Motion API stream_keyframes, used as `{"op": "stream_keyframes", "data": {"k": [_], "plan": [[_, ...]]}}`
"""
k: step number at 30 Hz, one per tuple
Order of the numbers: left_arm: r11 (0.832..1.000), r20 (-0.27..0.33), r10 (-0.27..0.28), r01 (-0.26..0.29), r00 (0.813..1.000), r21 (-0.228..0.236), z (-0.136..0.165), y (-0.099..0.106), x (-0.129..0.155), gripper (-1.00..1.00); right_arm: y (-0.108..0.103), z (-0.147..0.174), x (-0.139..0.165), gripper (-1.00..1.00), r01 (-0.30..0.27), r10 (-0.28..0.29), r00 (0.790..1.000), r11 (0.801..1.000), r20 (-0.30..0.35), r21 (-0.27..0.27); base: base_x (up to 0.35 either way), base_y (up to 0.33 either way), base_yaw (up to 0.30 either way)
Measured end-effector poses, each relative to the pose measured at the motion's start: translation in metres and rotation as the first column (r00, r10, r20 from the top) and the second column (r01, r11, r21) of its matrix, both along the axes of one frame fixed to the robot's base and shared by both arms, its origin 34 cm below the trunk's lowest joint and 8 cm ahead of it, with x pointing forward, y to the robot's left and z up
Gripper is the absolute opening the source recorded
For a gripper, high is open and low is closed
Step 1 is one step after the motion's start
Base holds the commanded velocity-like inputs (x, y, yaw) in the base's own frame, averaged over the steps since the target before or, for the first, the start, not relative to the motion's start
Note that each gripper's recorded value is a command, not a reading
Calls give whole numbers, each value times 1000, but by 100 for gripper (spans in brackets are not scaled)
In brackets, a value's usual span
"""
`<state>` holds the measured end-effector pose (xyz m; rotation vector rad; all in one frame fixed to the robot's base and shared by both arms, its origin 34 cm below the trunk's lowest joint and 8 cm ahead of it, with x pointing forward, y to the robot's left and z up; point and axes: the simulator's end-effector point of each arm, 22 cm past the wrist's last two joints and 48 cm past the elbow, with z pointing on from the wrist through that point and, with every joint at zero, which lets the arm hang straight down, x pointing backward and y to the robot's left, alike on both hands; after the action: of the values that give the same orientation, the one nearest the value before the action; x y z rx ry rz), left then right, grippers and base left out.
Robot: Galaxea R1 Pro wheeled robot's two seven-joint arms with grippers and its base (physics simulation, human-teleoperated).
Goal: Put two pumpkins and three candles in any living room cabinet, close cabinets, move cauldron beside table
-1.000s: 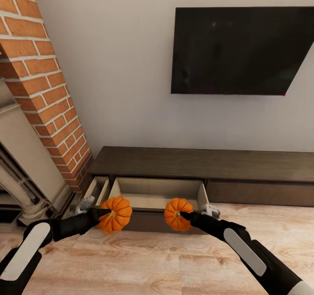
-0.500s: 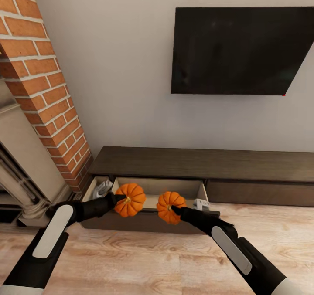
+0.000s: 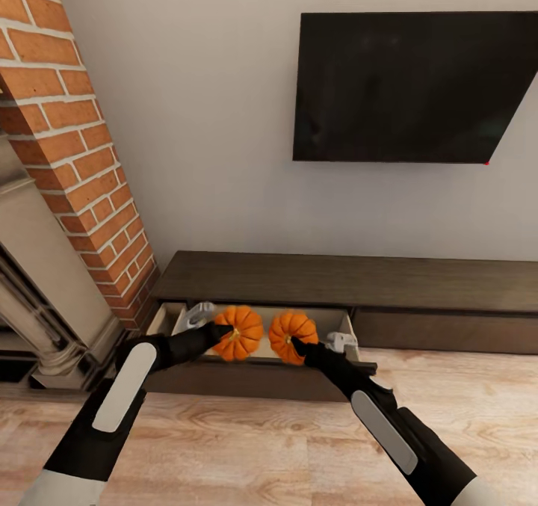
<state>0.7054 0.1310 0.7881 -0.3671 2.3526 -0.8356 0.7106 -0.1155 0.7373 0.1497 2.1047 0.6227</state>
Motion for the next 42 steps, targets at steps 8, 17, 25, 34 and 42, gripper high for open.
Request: {"op": "stream_keyframes", "data": {"k": [8,17,25,34,42], "plan": [[988,47,24,-31,999,153,2,18,26,-100,-14,-7,5,-100,52,-52,999,999,17,-1,0,0,0],[982,36,80,-85,996,168,-12,32,41,-100,-23,-7,11,-100,82,-82,997,996,16,-25,0,0,0],[965,32,122,-126,992,231,-34,46,44,-100,-37,0,25,-100,137,-136,990,988,27,-73,0,0,0],[964,35,125,-130,992,232,-36,48,45,-100,-45,-9,34,-100,154,-154,988,981,14,-116,66,0,0],[961,49,143,-151,988,230,-37,50,48,-100,-44,-20,40,-100,196,-198,980,967,5,-161,43,0,0]]}}
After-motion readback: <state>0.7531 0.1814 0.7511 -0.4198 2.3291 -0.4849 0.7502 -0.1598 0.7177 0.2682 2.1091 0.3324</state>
